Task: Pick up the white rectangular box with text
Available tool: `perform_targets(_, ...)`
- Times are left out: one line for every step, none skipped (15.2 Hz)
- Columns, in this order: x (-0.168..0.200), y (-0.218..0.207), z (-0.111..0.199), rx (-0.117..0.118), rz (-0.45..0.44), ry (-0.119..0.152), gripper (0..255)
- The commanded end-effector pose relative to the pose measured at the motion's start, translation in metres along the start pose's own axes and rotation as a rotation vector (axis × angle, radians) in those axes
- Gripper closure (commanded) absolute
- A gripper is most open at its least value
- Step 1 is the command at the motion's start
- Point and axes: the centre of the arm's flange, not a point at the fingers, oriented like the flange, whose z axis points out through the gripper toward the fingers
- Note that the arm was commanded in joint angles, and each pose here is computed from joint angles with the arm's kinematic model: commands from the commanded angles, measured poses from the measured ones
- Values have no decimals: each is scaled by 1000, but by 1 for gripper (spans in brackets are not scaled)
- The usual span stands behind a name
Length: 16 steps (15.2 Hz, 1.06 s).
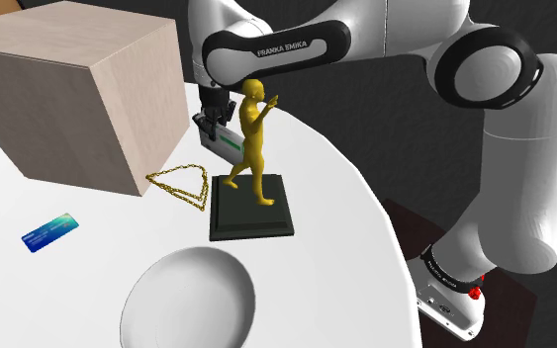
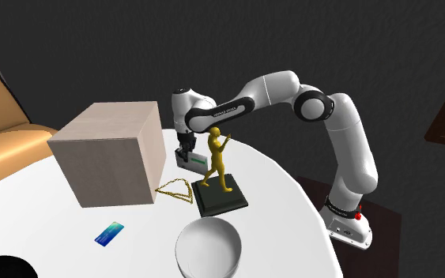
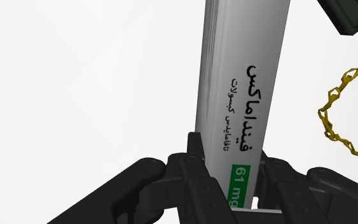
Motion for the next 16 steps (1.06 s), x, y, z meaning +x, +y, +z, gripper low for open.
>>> perform_targets(0, 0, -7, 0, 0, 0, 255)
perform_targets(1, 1, -13, 0, 0, 0, 255)
perform_targets(1, 1, -18, 0, 0, 0, 255)
perform_targets(1, 1, -23, 0, 0, 0, 255)
perform_targets(1, 1, -29, 0, 0, 0, 255)
perform_targets(2, 1, -34, 0, 0, 0, 255)
perform_targets(2, 2, -39, 0, 0, 0, 255)
perform_targets(2, 2, -44, 0, 0, 0, 255)
perform_targets(2, 2, -50, 0, 0, 0, 255)
perform_targets(3, 2, -55, 0, 0, 0, 255)
perform_targets(3, 3, -60, 0, 0, 0, 255)
perform_targets(3, 3, -65, 0, 0, 0, 255)
perform_targets(3, 3, -71, 0, 0, 0, 255)
perform_targets(4, 3, -76, 0, 0, 0, 255)
perform_targets(4, 3, -77, 0, 0, 0, 255)
perform_targets(4, 3, -77, 0, 0, 0, 255)
